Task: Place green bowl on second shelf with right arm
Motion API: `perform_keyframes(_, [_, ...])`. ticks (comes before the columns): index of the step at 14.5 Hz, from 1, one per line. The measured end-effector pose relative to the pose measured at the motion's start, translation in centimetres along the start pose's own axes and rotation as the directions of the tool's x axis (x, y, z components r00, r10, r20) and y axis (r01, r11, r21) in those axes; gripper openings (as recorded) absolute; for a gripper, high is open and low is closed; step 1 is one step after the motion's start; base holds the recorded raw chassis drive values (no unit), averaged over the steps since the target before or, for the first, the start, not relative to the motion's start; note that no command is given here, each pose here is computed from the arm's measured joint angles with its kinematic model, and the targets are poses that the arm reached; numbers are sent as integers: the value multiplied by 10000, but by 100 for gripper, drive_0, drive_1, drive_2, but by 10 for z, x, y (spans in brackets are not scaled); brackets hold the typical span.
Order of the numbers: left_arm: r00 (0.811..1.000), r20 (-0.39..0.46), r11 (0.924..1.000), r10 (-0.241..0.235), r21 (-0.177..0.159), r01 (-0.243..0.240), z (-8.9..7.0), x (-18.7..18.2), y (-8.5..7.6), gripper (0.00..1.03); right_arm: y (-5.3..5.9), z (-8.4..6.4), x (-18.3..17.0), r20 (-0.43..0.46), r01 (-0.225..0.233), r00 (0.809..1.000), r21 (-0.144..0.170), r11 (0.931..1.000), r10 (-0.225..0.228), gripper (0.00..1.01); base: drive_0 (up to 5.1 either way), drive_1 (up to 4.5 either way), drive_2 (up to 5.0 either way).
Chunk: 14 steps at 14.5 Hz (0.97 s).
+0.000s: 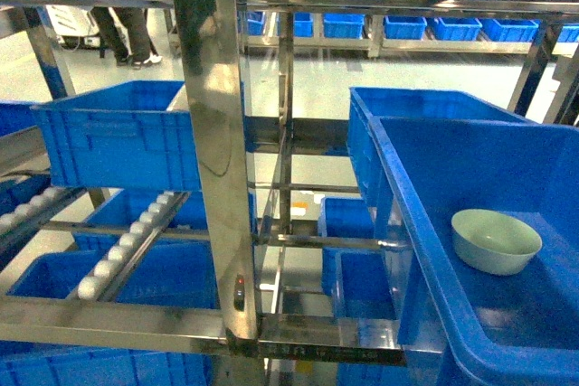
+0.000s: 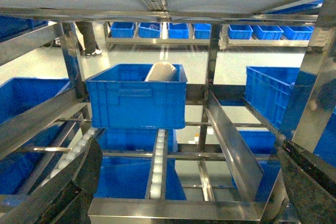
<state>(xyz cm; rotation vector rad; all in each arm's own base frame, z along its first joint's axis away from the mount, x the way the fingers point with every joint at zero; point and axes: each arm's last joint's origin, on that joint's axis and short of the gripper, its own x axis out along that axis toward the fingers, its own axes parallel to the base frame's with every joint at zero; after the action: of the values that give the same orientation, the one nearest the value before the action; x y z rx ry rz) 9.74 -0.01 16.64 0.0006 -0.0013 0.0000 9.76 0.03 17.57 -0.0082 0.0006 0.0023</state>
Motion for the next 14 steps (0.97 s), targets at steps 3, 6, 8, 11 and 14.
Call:
perform_keyframes(3, [10000, 11, 10000, -8, -4, 8, 0, 0, 0, 98, 0, -9, 0, 11, 8, 10000, 11, 10000, -8, 2, 0, 0, 0])
perform_keyframes(6, [10000, 0, 10000, 0, 0, 0, 0, 0, 0, 98, 0, -8, 0, 53, 19, 10000, 11, 10000, -20, 2, 0, 0, 0])
perform_keyframes(8, [10000, 0, 10000, -4, 0, 4, 0, 0, 0, 98, 0, -8, 0, 53, 19, 10000, 11, 10000, -20, 2, 0, 0, 0])
perform_keyframes(11, [10000, 0, 10000, 0, 0, 0, 0, 0, 0, 98, 0, -8, 0, 53, 19, 10000, 8, 10000, -20, 25, 0, 0, 0])
perform_keyframes(14, [10000, 0, 10000, 0, -4, 0, 0, 0, 0, 98, 0, -8, 0, 53, 19, 10000, 11, 10000, -20, 62, 0, 0, 0])
